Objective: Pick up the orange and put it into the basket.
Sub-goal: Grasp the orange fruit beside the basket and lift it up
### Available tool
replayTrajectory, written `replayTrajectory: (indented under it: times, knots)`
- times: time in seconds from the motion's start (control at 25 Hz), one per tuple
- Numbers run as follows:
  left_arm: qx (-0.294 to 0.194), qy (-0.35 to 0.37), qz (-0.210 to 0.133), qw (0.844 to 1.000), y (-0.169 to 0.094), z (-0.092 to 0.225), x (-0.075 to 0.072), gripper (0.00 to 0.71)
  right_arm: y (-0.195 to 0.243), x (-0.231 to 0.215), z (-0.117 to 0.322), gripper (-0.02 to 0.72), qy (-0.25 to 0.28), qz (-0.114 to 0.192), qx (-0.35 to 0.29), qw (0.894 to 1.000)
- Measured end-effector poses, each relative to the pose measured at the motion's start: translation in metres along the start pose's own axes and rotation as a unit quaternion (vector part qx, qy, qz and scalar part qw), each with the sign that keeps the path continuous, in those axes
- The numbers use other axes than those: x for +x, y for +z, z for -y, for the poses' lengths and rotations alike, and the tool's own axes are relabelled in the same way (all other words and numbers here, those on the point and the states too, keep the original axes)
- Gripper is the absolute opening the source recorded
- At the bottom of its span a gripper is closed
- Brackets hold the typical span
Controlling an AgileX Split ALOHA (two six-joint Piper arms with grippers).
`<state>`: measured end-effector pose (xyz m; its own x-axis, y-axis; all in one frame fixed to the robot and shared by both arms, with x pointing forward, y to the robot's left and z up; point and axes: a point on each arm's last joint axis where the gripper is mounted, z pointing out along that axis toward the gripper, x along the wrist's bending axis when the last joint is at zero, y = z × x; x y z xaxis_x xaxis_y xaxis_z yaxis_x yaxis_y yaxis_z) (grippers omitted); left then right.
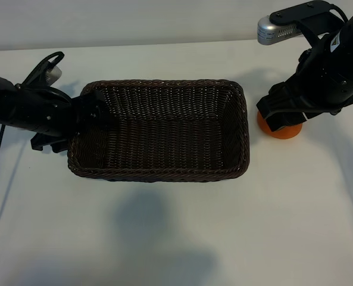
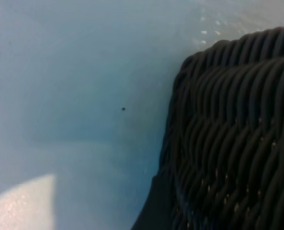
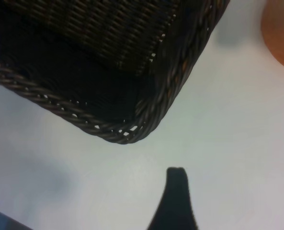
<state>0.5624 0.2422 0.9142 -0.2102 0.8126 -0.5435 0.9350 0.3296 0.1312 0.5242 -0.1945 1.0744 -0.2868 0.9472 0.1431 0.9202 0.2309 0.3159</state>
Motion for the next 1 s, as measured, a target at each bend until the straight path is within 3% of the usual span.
replayTrajectory:
  times: [0.36,0.6,0.84,1.0]
  knots:
    - [0.014,0.013,0.001,1.0,-0.002,0.003,-0.001,0.661,0.0,0.0,0.0,0.57,0.0,0.0,0.0,1.0]
    - [-0.006,0.045,-0.006,0.999,-0.028,0.002,-0.012,0.652,0.0,0.0,0.0,0.57,0.0,0.0,0.0,1.0]
    - [-0.024,0.068,-0.056,0.996,-0.061,-0.002,-0.017,0.641,0.0,0.0,0.0,0.57,0.0,0.0,0.0,1.0]
    - [-0.039,0.093,-0.082,0.992,-0.088,-0.009,-0.03,0.633,0.0,0.0,0.0,0.57,0.0,0.0,0.0,1.0]
